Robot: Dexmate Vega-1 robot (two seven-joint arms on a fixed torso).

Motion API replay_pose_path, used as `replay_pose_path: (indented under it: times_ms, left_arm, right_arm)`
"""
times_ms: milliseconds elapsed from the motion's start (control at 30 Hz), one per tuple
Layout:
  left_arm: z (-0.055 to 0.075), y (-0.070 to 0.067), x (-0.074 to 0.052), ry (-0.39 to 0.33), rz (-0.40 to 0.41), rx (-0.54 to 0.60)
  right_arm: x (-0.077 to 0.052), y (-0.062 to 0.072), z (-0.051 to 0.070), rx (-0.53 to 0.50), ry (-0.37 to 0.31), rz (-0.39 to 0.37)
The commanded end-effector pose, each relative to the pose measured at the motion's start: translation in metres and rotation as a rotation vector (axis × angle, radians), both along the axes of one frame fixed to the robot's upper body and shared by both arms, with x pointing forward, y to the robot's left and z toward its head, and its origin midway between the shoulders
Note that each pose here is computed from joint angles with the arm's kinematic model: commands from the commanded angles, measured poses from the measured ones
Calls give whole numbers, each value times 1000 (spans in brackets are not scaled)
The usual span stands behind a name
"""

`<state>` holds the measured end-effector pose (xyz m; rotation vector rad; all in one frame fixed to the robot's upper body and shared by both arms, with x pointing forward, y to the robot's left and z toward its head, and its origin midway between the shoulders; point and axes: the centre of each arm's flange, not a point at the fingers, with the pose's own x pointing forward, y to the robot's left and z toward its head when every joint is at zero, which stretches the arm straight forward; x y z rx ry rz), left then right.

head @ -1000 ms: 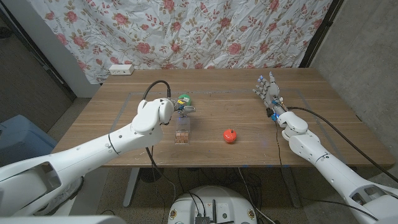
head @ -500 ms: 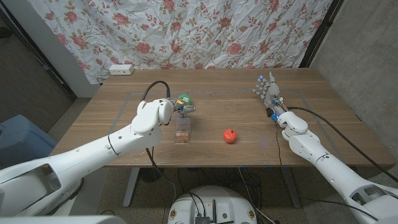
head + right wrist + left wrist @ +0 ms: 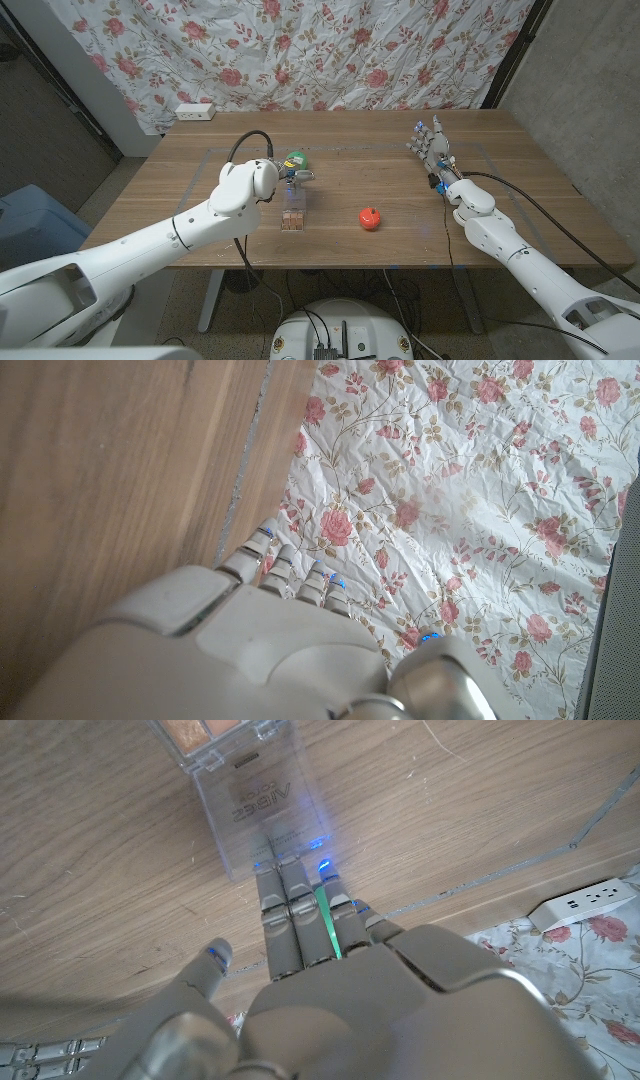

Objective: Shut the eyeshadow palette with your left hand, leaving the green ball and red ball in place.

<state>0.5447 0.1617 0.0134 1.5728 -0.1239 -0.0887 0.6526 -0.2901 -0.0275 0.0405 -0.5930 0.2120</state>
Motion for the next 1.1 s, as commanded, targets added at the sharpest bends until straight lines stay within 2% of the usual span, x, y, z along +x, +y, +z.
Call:
replay_pose_path:
  times_ms: [33,333,1100]
  left_arm:
    - [3,2,-5,-20,0,-7]
    - [6,3,-10,-35,-3,-9]
    - [-4,10,-30,-80,10,-5]
  right_arm:
    - [0,0,0,0,0,0]
    - [0,0,0,0,0,0]
    - [0,0,0,0,0,0]
